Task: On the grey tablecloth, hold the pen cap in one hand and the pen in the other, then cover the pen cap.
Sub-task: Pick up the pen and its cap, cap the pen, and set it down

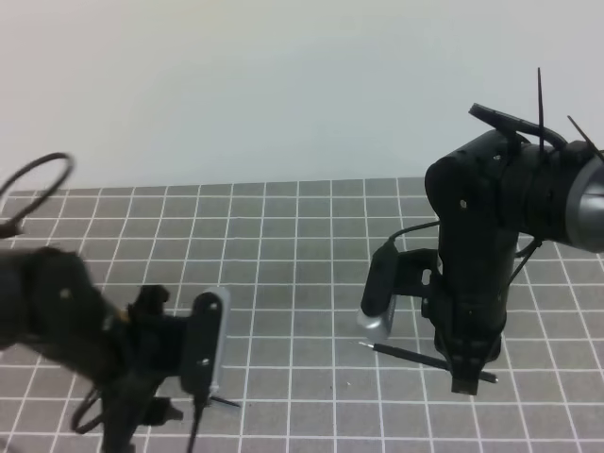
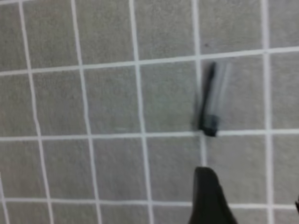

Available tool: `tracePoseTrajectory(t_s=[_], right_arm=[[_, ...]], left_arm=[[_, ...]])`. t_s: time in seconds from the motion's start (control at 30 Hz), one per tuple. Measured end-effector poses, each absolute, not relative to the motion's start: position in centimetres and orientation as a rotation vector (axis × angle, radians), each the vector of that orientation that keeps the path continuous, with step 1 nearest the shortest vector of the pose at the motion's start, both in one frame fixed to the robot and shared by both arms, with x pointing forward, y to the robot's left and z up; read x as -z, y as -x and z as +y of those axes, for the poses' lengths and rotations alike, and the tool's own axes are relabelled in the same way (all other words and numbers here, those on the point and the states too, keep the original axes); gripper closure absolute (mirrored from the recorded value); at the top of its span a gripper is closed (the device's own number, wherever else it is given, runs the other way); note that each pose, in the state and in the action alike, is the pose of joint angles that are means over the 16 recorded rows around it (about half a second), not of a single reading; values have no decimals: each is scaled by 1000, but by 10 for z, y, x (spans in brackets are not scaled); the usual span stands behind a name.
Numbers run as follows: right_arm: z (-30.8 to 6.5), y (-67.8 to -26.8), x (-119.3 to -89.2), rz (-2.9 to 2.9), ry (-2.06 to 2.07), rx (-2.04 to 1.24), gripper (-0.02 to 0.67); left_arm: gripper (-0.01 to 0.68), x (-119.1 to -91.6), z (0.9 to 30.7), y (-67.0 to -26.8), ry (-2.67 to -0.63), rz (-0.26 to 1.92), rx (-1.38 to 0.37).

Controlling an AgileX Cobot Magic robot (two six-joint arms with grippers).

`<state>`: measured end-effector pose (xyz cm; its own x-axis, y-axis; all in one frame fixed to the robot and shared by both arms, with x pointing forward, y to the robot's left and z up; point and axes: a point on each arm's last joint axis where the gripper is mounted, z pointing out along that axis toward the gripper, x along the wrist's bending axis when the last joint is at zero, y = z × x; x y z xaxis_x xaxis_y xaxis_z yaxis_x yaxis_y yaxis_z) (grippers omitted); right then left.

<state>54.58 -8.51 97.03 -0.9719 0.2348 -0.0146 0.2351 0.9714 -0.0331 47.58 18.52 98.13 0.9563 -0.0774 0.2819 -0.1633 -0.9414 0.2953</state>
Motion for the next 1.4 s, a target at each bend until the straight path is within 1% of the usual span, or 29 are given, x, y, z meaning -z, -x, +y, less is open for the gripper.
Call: tracePoseTrajectory(t_s=[0.3,0.7,1.07,1.4], right_arm=[[-87,-542,-970,3140,-387,100,636],[-87,-542,-971,3139,-403,99,649],[-87,-543,-971,3134,-408,85,649],[-85,-541,-971,3149,-436,56,649]], left_arm=[[301,-963,165,-495,-2867,-268,-301],[300,-945,158,-508,-2883,-398,-279],[306,-935,157,-508,-2902,-404,-183],[354,-934,155,-508,-2885,-351,-161]])
